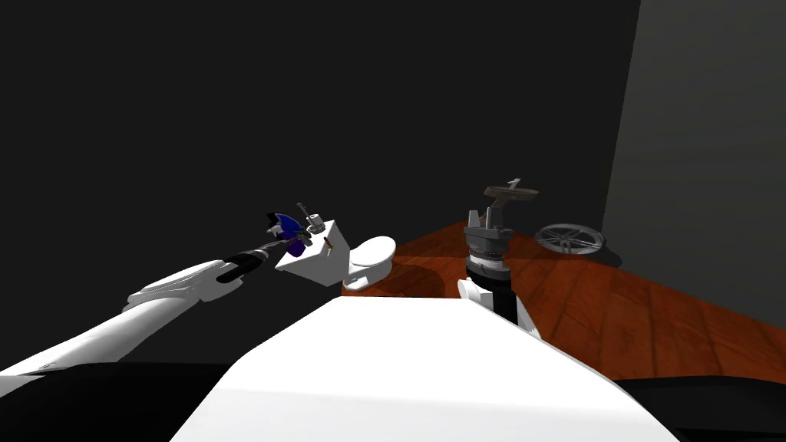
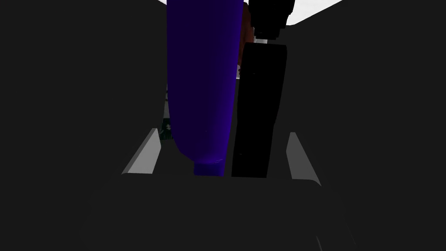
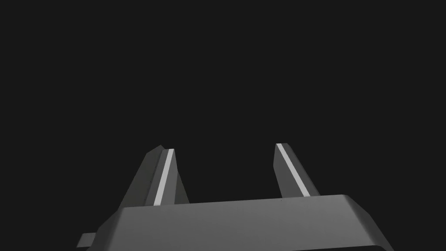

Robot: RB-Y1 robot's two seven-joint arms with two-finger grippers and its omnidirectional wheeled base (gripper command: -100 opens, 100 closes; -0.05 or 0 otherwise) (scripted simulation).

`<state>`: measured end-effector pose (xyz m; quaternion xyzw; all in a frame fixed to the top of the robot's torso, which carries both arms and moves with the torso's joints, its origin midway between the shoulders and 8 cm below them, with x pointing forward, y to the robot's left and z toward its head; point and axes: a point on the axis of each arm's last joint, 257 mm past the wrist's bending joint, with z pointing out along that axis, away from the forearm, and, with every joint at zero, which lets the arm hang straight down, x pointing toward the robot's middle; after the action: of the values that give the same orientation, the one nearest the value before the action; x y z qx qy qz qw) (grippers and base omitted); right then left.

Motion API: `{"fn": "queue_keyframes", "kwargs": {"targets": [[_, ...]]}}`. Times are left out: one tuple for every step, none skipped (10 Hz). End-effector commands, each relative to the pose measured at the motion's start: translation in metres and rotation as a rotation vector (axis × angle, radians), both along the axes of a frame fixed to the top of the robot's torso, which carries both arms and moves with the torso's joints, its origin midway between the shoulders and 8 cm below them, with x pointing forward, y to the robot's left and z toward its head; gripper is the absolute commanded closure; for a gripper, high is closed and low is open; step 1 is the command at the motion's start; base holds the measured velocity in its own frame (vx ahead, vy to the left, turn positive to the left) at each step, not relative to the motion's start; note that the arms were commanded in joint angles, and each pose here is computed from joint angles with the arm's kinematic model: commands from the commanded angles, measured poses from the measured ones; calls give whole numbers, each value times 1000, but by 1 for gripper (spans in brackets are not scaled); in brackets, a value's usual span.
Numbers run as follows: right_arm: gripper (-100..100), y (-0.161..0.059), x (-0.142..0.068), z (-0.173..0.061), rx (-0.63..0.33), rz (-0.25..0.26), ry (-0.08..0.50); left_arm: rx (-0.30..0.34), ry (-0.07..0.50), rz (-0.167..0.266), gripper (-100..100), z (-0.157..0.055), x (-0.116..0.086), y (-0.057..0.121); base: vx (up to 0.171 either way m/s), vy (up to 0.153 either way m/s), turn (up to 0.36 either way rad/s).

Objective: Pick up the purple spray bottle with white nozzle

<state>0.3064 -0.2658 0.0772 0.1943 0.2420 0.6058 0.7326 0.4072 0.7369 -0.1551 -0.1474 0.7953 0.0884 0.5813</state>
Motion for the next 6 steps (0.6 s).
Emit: {"fn": "queue_keyframes", "kwargs": {"targets": [[0,0,0,0,0,0,0,4,-3,25,-100,3,-2,12,-23,-3,31],[0,0,0,0,0,0,0,8,6,55,-100,1,-11,25,0,0,0],[0,0,0,0,0,0,0,10,9,67,-100,0,-15,30,13,0,-17],[0,0,0,0,0,0,0,2,17,34,-100,0,-4,23,-114,-70,-362],[0,0,0,0,0,0,0,4,14,47,-100,1,-3,28,-133,-69,-164],[0,0,0,0,0,0,0,7,-4,66,-100,10,-1,36,-63,-20,33]]}}
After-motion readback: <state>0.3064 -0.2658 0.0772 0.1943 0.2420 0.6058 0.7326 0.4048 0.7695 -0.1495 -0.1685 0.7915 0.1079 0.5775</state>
